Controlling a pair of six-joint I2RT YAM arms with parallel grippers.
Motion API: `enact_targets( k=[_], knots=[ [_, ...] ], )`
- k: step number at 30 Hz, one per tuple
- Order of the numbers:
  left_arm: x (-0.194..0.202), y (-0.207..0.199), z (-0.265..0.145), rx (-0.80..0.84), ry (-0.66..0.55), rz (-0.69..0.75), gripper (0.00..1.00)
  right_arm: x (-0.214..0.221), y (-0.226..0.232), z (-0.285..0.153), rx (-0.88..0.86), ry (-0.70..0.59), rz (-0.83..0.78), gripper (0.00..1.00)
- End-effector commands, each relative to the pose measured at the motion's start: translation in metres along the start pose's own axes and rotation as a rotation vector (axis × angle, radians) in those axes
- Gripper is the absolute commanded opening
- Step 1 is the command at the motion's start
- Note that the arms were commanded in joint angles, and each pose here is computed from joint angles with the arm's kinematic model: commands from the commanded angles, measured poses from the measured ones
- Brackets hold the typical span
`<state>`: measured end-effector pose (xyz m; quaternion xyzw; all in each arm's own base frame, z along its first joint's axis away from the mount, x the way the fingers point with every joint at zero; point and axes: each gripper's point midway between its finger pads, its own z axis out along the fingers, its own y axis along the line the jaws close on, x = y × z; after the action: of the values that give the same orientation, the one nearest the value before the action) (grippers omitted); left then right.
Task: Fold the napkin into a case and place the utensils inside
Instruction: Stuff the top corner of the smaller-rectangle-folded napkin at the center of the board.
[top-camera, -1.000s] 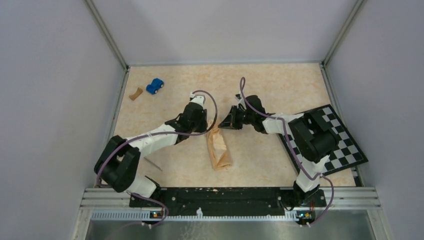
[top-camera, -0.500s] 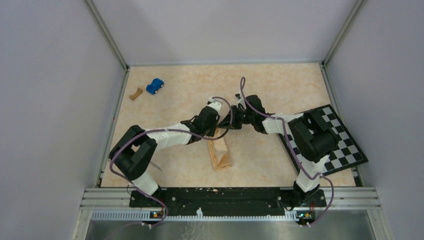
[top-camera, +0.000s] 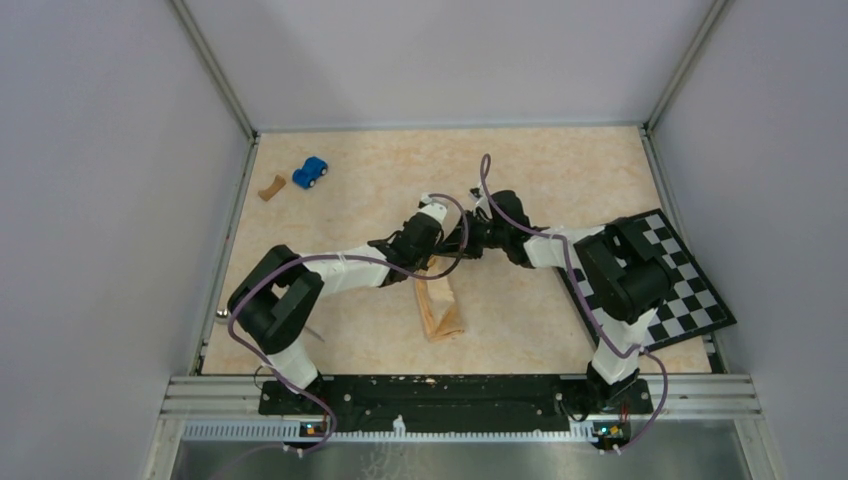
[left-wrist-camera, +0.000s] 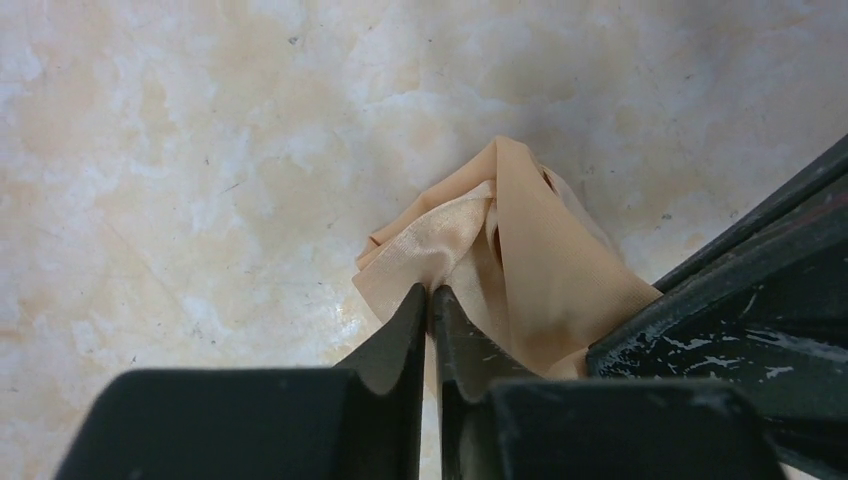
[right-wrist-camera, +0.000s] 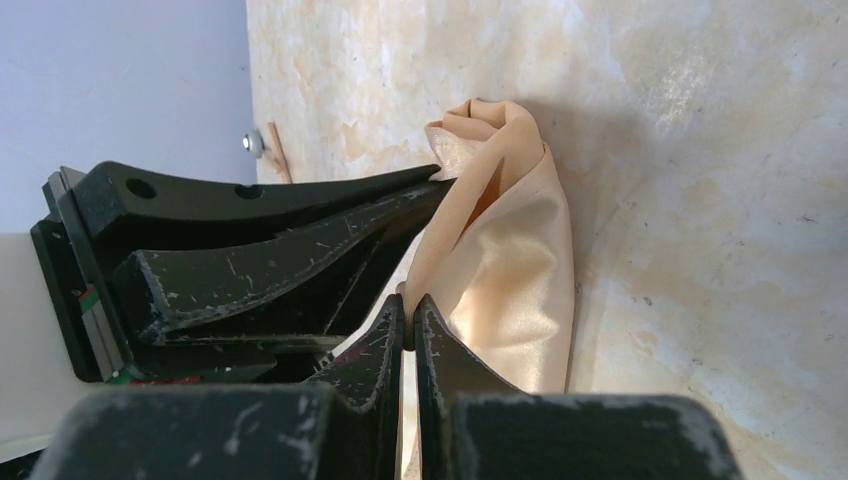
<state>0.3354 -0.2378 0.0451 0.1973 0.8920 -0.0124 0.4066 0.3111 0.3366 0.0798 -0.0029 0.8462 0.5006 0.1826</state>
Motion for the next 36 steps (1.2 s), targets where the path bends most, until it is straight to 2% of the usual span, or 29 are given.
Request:
enact_targets(
  k=[1,4,10,20,25,30,34,35,36],
  knots=[
    [-0.031,0.001,-0.002,-0.020,-0.086,-0.016,0.07,-0.015,0.018,0.004,-0.066,-0.038,-0.019,0.00],
    [-0.035,-0.001,-0.007,-0.001,-0.110,-0.034,0.00,-0.012,0.020,0.010,-0.063,-0.034,-0.004,0.00],
    [-0.040,-0.004,-0.018,0.044,-0.159,-0.077,0.00,-0.006,0.019,0.028,-0.017,-0.029,0.055,0.00],
    [-0.034,-0.007,-0.023,0.074,-0.163,-0.099,0.00,-0.017,0.009,0.044,0.031,-0.127,0.211,0.00],
    [-0.034,-0.007,-0.025,0.076,-0.168,-0.110,0.00,-0.010,-0.001,0.055,0.023,-0.122,0.289,0.00],
    [-0.031,-0.007,-0.023,0.078,-0.161,-0.114,0.00,-0.013,0.006,0.063,-0.027,-0.120,0.287,0.00],
    [-0.028,-0.005,-0.022,0.067,-0.150,-0.118,0.00,-0.012,0.018,0.065,-0.087,-0.067,0.241,0.00],
    [-0.027,-0.003,-0.021,0.059,-0.146,-0.119,0.00,-0.010,0.019,0.061,-0.094,-0.063,0.238,0.01],
    [-0.026,-0.001,-0.021,0.050,-0.145,-0.117,0.00,-0.009,0.020,0.056,-0.107,-0.064,0.232,0.07]
  ],
)
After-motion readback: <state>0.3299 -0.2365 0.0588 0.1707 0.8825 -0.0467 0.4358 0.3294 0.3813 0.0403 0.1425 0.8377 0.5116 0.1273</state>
